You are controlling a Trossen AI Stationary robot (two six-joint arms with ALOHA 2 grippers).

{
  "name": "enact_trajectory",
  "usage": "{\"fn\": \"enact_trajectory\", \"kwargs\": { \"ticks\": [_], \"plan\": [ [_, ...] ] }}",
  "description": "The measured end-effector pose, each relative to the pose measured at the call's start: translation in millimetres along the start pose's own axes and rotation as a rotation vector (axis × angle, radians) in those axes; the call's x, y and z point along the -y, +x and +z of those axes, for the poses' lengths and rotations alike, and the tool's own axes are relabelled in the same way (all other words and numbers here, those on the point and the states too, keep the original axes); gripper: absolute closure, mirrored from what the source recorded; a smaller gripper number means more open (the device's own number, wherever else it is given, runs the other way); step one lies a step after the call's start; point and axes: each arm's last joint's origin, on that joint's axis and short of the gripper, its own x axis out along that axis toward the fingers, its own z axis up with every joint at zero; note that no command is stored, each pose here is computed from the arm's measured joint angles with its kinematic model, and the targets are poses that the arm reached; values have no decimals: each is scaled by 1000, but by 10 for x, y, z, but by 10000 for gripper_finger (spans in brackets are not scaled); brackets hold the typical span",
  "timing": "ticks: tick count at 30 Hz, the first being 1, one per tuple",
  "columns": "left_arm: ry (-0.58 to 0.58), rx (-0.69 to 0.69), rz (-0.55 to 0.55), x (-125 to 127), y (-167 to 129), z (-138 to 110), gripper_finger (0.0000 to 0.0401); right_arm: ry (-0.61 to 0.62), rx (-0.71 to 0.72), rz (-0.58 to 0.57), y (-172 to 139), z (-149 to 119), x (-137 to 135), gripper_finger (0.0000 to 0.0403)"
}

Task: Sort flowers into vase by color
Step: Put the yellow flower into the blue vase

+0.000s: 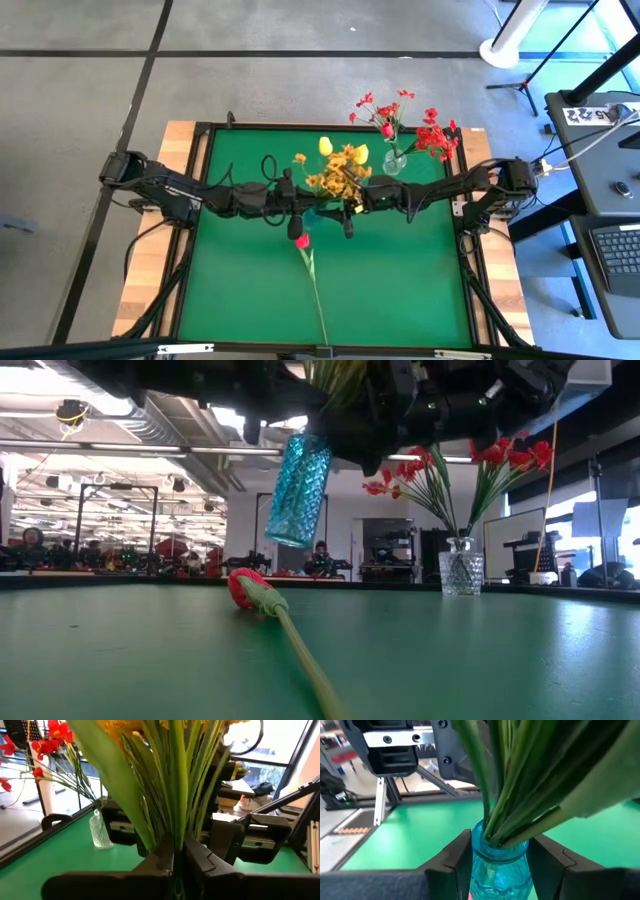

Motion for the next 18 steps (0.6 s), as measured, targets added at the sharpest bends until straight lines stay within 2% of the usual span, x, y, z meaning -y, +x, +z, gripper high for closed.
{"fn": "enact_trajectory", "kwargs": {
  "ticks": [6, 18],
  "plan": [
    [9, -16, 47, 27, -14, -32, 380, -17, -58, -44, 38, 55, 8, 254],
    [63, -120, 165, 131, -109, -170, 294, -45, -132, -127, 101, 172, 28, 254]
  ]
}}
